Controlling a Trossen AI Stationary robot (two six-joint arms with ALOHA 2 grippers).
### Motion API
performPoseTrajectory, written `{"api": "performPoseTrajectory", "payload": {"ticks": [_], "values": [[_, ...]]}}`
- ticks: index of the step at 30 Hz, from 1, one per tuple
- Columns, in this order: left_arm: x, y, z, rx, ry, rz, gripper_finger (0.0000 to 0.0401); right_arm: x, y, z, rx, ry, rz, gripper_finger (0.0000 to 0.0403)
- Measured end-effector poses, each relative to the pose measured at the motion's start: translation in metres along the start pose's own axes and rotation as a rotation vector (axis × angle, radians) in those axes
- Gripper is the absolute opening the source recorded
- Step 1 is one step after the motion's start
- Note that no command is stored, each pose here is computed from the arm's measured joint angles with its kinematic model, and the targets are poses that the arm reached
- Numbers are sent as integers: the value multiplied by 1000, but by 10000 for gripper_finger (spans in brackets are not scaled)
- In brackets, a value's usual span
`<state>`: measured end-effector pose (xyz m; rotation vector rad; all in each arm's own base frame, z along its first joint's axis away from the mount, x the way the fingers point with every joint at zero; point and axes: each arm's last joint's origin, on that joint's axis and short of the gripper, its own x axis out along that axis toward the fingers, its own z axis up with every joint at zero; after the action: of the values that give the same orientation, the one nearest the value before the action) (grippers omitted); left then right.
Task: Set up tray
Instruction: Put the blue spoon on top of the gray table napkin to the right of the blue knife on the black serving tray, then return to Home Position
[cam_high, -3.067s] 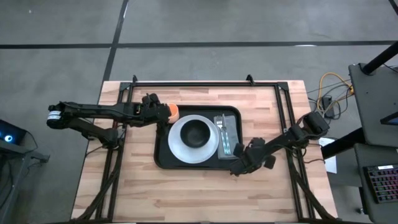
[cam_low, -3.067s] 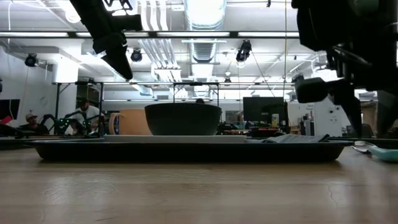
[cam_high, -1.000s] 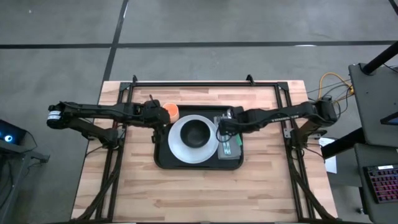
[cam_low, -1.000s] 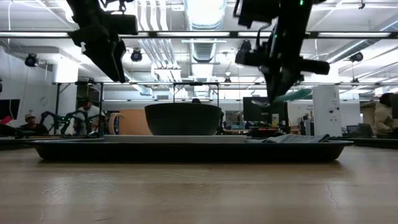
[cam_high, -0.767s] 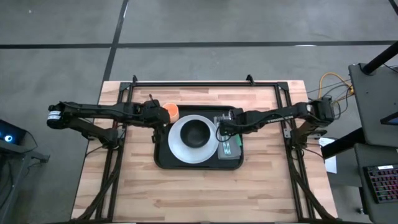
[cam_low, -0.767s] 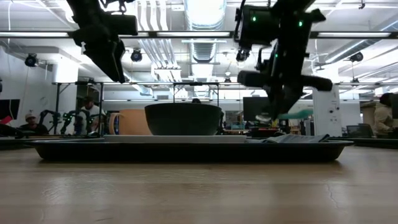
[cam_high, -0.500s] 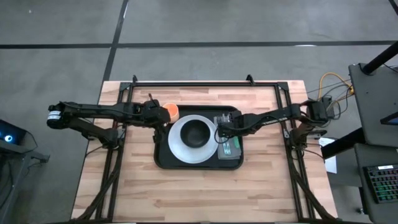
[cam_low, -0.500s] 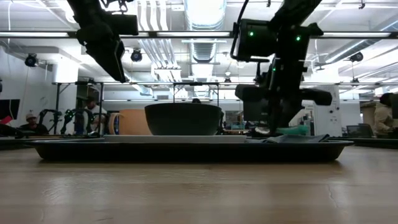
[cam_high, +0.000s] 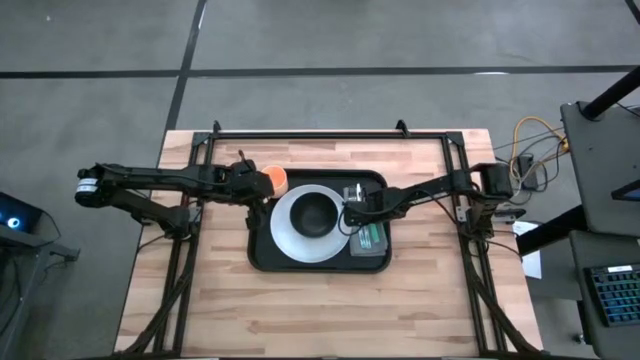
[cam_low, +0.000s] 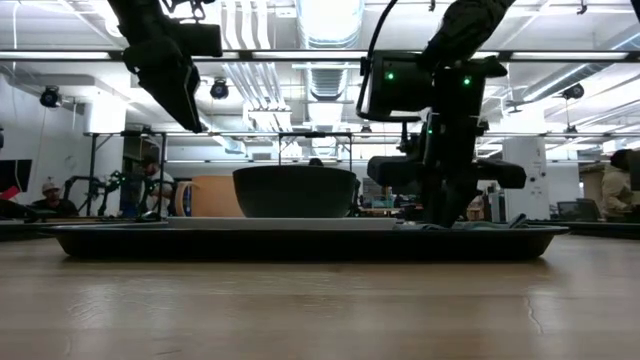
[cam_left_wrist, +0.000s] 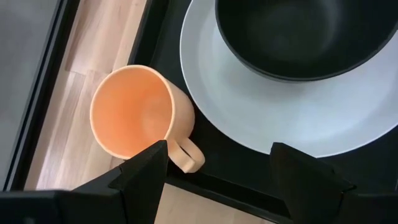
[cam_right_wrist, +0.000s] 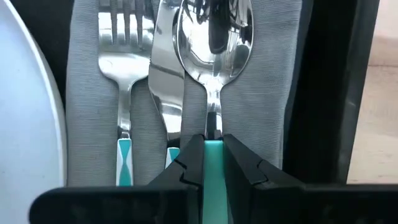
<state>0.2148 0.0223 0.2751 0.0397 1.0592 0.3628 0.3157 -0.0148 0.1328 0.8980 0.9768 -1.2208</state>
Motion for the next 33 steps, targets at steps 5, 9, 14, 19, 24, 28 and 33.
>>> {"api": "performPoseTrajectory", "payload": {"ticks": [5,9,14,19,24,28,33], "values": [[0,0,0,2,4,0,262,-8,-1,0,-15,-12,5,61],[0,0,-2,9,19,1,262,-18,3,3,-33,-32,37,103],[0,0,-2,13,18,1,262,-28,11,2,-73,-41,71,131],[-1,0,-1,12,13,1,262,-50,11,3,-150,-60,-22,141],[-20,6,-1,20,-83,0,262,-100,7,-19,-309,-325,-45,143],[-48,14,-13,-15,-219,-53,262,-138,-5,-46,-407,-429,77,143],[-85,26,-32,-83,-497,-107,262,-171,-36,-72,-528,-538,181,143]]}}
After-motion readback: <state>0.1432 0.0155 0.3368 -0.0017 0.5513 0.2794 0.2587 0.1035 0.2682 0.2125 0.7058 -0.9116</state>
